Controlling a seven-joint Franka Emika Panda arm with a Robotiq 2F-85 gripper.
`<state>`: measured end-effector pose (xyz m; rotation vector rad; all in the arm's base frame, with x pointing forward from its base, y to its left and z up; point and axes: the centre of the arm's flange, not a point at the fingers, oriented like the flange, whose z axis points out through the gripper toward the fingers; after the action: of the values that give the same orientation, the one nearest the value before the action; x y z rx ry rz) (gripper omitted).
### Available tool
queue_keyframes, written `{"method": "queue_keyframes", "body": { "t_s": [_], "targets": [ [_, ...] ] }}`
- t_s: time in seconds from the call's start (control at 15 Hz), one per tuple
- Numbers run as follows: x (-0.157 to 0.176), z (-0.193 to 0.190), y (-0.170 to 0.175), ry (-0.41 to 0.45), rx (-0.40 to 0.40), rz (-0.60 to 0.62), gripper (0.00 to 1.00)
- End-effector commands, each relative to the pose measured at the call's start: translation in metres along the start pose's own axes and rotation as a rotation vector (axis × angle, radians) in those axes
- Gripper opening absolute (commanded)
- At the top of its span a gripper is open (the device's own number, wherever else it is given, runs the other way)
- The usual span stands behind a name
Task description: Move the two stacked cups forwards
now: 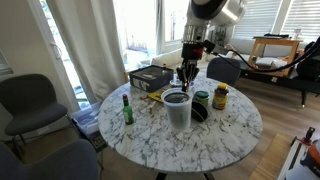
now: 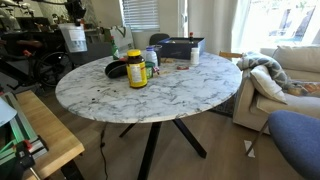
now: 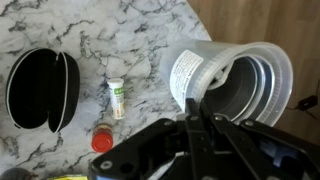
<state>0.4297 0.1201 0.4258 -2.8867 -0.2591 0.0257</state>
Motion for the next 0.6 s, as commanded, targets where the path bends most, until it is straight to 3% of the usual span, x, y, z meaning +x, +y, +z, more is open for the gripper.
{"method": "queue_keyframes", "body": {
  "t_s": [0.0, 0.27, 0.4, 0.53],
  "targets": [
    [-0.001, 0.051, -0.022, 0.072, -0.074, 0.088, 0.01],
    [-0.001, 0.074, -0.025, 0.109, -0.054, 0.182, 0.01],
    [0.003, 0.085, -0.007, 0.067, 0.030, 0.218, 0.01],
    [0.004, 0.093, 0.010, 0.053, 0.060, 0.252, 0.01]
  ]
}}
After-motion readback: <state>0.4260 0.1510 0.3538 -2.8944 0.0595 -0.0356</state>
